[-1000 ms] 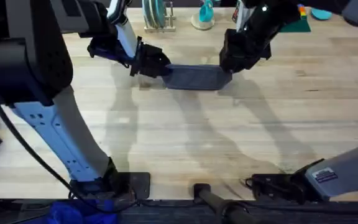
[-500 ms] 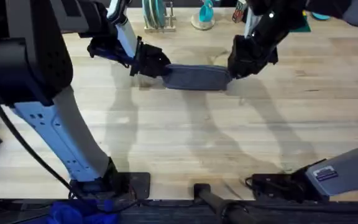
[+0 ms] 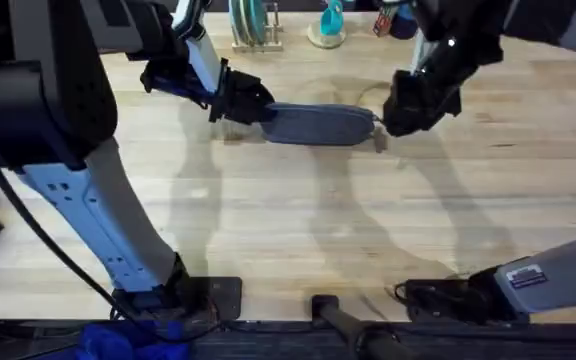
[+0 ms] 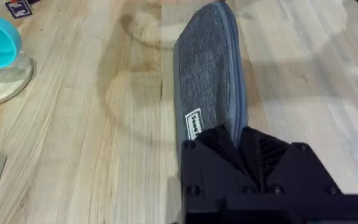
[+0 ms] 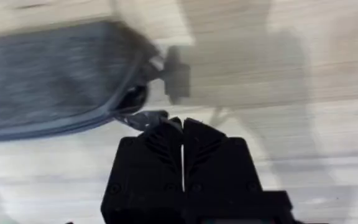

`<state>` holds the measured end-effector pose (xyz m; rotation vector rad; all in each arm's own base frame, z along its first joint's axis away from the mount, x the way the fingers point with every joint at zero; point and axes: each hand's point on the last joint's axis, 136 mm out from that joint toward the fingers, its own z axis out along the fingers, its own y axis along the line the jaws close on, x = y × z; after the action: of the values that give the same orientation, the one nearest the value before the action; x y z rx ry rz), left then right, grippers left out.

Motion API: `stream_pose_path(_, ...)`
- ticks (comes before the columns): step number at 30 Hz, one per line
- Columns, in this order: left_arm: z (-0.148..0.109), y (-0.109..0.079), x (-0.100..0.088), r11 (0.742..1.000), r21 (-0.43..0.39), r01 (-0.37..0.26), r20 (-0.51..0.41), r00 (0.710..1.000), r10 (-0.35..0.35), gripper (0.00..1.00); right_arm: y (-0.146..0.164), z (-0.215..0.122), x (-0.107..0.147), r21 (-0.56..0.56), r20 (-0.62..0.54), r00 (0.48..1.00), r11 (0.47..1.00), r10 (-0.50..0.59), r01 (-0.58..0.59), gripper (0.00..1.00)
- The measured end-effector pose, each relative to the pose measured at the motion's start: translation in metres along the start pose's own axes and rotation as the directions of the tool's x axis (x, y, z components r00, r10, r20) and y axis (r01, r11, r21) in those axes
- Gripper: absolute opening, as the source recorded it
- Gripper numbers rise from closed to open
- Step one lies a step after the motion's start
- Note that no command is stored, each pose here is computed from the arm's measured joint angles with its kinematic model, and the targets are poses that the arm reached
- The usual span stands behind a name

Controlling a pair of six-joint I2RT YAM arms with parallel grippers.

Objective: Unzip the bag, pick up the pens from the table one at a time and place them inside, then zip the bag closed.

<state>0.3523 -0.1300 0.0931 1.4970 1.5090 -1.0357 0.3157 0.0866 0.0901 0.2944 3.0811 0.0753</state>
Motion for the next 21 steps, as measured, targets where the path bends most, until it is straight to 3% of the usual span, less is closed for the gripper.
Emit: stream_pose_path(21, -0.001, 0.001, 0.001, 1.0, -0.002, -0.002, -0.002, 1.0, 0.002, 0.042, -0.053, 0.045, 0.015, 0.039, -0.064, 0.997, 0.998, 0.045, -0.043, 0.033)
